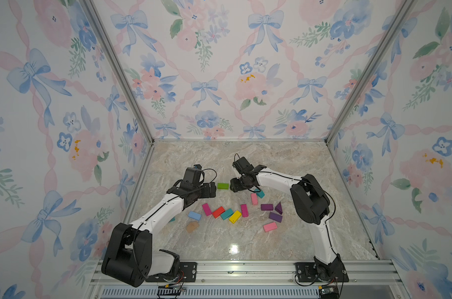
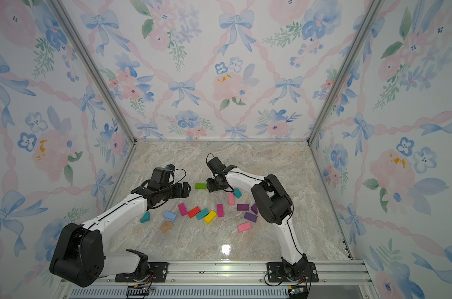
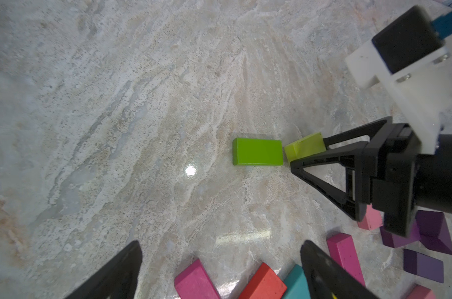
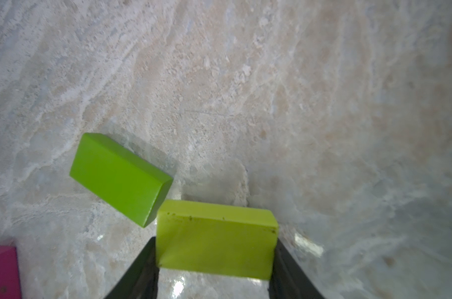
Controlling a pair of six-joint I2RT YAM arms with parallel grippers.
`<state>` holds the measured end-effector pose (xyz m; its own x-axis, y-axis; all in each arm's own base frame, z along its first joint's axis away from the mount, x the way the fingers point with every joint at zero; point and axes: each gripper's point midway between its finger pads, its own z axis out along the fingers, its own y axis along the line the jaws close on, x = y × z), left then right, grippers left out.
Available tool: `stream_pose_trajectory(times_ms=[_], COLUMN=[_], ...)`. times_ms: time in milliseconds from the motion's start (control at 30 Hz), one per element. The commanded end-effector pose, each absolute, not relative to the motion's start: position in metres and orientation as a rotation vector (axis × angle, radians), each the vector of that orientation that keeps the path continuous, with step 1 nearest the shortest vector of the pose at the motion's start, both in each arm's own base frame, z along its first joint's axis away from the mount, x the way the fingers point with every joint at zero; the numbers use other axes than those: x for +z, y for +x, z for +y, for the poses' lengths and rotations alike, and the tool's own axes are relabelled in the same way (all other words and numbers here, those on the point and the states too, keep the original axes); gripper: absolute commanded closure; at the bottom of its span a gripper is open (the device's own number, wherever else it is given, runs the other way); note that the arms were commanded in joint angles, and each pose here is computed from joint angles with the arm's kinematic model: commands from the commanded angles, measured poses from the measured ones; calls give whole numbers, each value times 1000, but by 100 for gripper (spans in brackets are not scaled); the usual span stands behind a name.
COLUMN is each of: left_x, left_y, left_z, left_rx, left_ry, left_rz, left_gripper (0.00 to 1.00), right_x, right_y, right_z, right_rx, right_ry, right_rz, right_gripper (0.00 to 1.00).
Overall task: Assemble a piece of candy with building blocks
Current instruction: Assemble the building block at the center of the board.
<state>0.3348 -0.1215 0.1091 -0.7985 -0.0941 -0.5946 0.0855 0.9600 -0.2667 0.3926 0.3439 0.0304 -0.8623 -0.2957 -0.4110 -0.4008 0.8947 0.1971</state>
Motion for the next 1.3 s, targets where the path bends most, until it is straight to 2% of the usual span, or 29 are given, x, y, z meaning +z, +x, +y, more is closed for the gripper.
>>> stream_pose_trajectory(times_ms=[0,133,300,933,1267], left_x=[114,114,113,110,107], left_y=[335,336,337,336,333], left_z=[-117,-116,-116,-113,-112], left_rx=[-367,-368,-369,-358,-357], left_ry=[-38,-42,-46,-54,-59], left_rz=[2445,2446,2446,2450,2458], left_gripper=[2,2,2,2,2], right_x=[-9,-9,-5,-3,22], right_y=[377,375,374,353,339], right_z=[332,331,330,343,324], right_rx=[358,369,386,554,455], right_ry=[-498,-487,-485,-455,-529], right_rz=[2804,2807,2799,2792,2768], right_gripper=[36,28,24,27,28])
